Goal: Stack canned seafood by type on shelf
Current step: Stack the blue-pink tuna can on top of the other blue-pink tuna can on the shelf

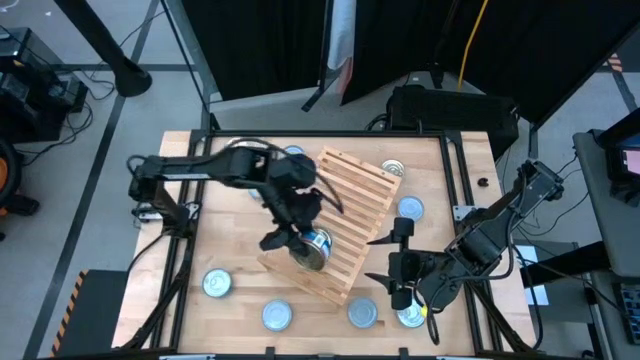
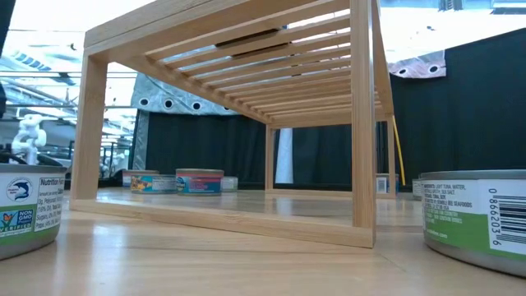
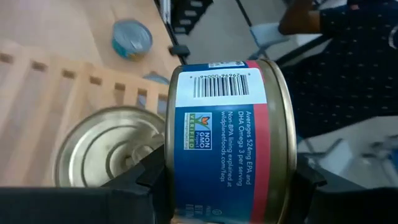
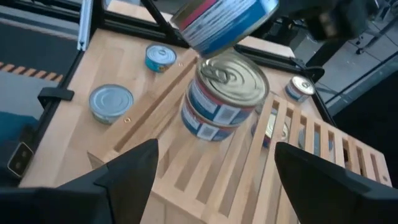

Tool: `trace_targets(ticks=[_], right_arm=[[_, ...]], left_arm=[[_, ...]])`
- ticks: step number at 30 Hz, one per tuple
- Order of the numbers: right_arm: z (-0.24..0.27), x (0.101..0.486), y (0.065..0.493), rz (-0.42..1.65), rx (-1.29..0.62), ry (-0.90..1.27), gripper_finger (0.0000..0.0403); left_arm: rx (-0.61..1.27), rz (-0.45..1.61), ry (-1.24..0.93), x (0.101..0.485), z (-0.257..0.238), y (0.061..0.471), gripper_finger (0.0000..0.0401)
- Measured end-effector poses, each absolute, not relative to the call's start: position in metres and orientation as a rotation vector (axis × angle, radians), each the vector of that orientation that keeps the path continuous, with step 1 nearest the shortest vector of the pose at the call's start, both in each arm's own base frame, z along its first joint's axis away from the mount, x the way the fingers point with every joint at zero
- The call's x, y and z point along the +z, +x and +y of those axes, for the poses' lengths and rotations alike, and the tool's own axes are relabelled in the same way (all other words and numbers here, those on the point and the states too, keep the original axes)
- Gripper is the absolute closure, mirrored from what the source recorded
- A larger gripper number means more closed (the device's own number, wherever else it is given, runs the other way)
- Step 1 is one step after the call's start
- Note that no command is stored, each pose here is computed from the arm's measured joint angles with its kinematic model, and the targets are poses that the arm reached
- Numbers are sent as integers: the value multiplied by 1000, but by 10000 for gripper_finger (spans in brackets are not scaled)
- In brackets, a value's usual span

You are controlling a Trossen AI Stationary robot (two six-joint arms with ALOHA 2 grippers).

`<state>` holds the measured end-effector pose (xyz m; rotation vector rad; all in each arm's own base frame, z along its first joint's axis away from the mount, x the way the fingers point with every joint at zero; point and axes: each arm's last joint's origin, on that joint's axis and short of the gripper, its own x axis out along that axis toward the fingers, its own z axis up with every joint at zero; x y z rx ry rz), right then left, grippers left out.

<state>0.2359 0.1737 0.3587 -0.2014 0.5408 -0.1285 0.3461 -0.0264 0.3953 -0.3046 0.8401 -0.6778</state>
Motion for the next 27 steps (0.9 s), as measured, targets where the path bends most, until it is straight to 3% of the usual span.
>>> trace_targets(ticks=[8,15,27], right_arm=[[171,355,233,580,-148,-197,90],[171,355,233,582,-150,-193,90],[171,355,233,582,-157,-173,90]], left_arm=[[-690,848,-337,379,-5,361,210],[-621,858,-385,379,7,361,153],[-469,858,-316,382,12,361,110]])
